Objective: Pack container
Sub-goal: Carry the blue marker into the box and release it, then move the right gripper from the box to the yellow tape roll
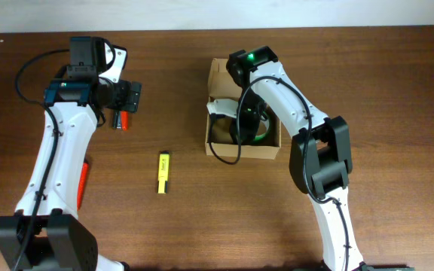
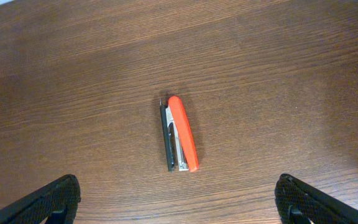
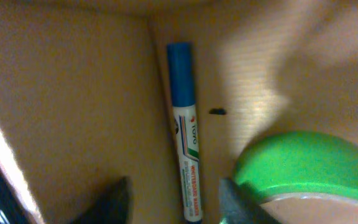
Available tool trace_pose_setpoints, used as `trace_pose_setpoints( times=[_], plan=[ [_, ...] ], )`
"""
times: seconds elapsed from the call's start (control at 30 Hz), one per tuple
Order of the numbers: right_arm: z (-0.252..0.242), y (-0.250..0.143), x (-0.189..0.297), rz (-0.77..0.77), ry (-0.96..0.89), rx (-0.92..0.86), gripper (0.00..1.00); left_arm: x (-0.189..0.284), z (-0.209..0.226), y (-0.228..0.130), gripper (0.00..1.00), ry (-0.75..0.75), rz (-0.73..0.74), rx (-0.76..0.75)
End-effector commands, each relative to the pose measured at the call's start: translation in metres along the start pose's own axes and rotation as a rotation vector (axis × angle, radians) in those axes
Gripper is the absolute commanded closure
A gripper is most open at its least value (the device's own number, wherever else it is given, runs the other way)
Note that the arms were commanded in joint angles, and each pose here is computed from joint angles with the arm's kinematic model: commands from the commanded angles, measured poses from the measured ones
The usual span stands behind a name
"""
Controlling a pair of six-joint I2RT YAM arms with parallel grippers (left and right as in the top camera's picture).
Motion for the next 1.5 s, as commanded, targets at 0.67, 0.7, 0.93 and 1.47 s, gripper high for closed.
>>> trace_pose_setpoints(
  times=[0.67, 0.7, 0.93, 1.47],
  plan=[
    [0.06, -0.043, 0.215, -0.376, -0.702, -0.436, 0.56, 0.0, 0.001, 0.004, 0.0, 0.009, -0.006, -0.02],
    [0.066, -0.057, 0.219, -0.389, -0.717, -0.461, 0.56, 0.0, 0.001, 0.004, 0.0, 0.009, -0.006, -0.019],
    [0.122, -0.14, 0.217, -0.454, -0.794, -0.666, 0.55, 0.0, 0.001, 0.004, 0.0, 0.009, -0.006, -0.019],
    [0.188, -0.232, 0.121, -0.459, -0.587, -1.316, 0.54, 0.0, 0.002, 0.007, 0.0, 0.011, -0.026, -0.017]
  ],
)
Point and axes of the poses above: each gripper's point midway between its finger pads, its own x axis back along the fingers, its own z axis along the line the jaws close on, y = z × x, the point moved 9 cm from there along x, back along the fingers, and after that the axes turned 6 degrees about x, right-handed, at the moved point
